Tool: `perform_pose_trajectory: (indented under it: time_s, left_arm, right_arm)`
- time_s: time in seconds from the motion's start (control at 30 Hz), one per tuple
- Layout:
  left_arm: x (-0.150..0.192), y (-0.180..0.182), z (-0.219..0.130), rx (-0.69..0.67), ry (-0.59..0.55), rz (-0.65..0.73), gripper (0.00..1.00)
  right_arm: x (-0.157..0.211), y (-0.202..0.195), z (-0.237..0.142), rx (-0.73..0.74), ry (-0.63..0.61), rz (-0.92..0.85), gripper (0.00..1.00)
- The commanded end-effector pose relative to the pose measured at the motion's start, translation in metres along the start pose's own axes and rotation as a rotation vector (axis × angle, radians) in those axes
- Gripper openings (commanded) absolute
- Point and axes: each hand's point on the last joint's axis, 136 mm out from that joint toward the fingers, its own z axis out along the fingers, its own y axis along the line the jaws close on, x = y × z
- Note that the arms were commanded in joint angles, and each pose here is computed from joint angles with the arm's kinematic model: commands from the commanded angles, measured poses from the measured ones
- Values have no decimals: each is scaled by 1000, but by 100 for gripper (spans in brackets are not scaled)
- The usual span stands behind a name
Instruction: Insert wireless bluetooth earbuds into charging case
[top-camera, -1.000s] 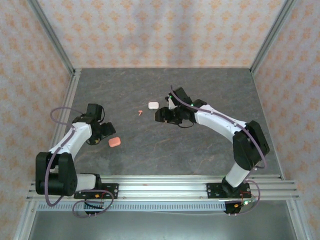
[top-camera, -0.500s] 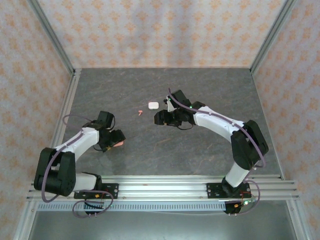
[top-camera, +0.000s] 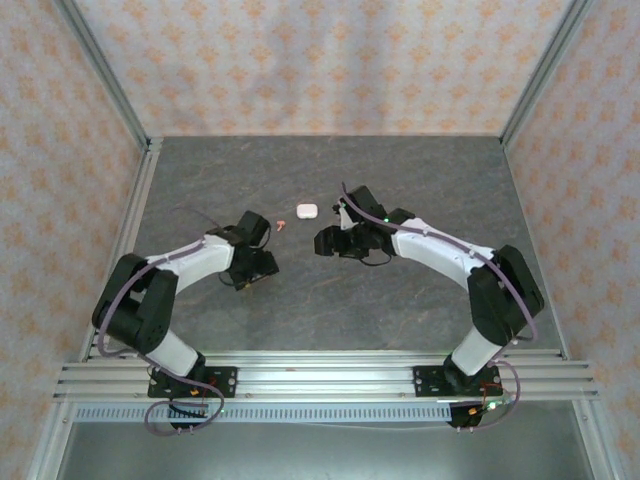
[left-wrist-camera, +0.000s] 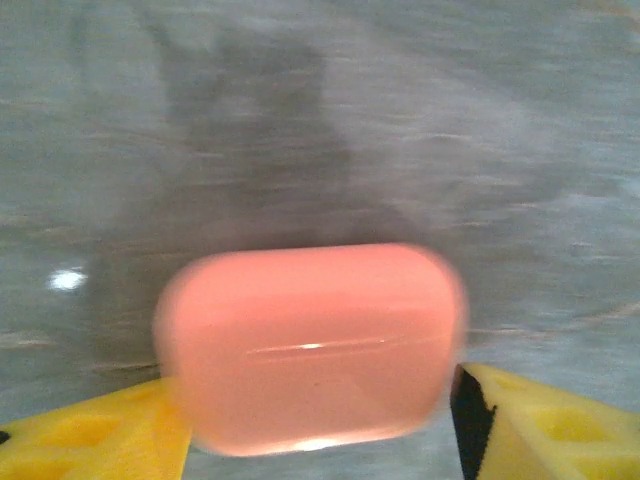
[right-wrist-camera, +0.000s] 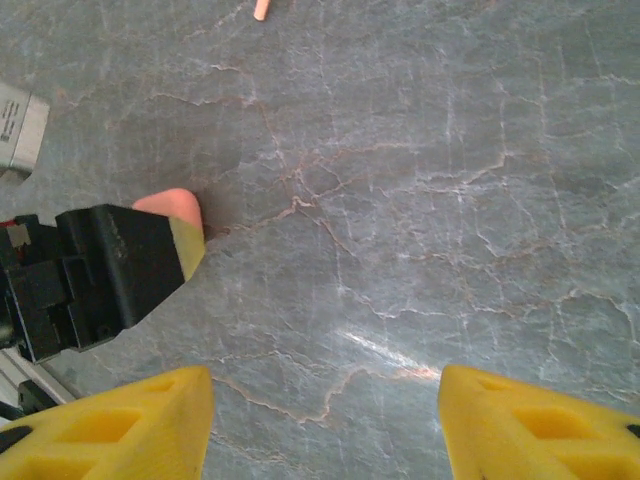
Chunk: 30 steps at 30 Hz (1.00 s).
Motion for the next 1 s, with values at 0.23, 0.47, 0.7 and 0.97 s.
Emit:
perform_pose_trajectory:
  time_s: [0.23, 0.47, 0.7, 0.97]
  left_arm:
    - [5, -109, -1, 133, -13, 223, 66]
    - [-17, -86, -46, 45, -120, 313, 71]
    - [-43, 10, -77, 10, -174, 146, 72]
    - [-33, 82, -80, 83, -144, -48, 74]
  right_arm:
    - [-3, -31, -35, 117, -79, 48, 62]
    - [-21, -24, -39, 115, -102, 49, 62]
    - [-34, 20, 1, 134, -11, -116, 64]
    - [-18, 75, 70, 157, 221, -686, 73]
